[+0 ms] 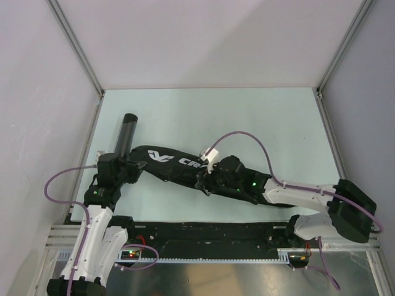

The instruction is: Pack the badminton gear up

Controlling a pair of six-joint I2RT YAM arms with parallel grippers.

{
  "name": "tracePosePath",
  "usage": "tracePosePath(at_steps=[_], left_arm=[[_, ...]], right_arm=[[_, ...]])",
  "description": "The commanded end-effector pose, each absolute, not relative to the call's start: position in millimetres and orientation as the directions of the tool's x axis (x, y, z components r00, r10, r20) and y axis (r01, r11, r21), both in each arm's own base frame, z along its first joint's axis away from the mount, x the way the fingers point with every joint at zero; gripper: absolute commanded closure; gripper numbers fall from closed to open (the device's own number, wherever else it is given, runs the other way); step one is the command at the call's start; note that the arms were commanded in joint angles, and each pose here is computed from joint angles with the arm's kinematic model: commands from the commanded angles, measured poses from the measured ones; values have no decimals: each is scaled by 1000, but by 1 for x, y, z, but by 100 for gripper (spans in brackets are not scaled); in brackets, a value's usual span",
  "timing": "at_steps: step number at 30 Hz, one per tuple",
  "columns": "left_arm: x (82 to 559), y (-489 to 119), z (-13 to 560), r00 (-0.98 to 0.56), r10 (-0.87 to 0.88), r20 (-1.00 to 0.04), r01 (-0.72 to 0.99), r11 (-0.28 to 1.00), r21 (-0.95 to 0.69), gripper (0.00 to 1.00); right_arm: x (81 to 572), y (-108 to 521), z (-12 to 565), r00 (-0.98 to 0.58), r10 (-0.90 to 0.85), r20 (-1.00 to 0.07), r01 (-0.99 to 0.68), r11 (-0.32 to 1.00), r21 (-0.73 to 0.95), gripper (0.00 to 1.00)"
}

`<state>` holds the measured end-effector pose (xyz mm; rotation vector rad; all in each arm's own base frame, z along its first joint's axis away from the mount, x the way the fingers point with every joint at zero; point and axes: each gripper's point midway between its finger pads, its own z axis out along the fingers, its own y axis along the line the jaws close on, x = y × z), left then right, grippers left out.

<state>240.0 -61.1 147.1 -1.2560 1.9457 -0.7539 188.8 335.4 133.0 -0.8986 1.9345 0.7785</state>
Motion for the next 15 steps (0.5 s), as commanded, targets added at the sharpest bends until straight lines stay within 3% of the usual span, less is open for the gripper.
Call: tracePosePath(at_steps=[1, 9, 15], left_arm=[[243, -71, 166, -302, -930, -210, -465, 336, -819, 100], [245, -71, 157, -281, -943, -181, -510, 306, -804, 100], [246, -72, 153, -282, -941, -188, -532, 317, -785, 100]], right_arm=[[230, 364, 168, -213, -216, -953, -796, 604, 41, 36], [258, 397, 181, -98, -228, -969, -793, 606, -63, 46], [259, 417, 209, -30, -170, -985, -808, 585, -76, 46]])
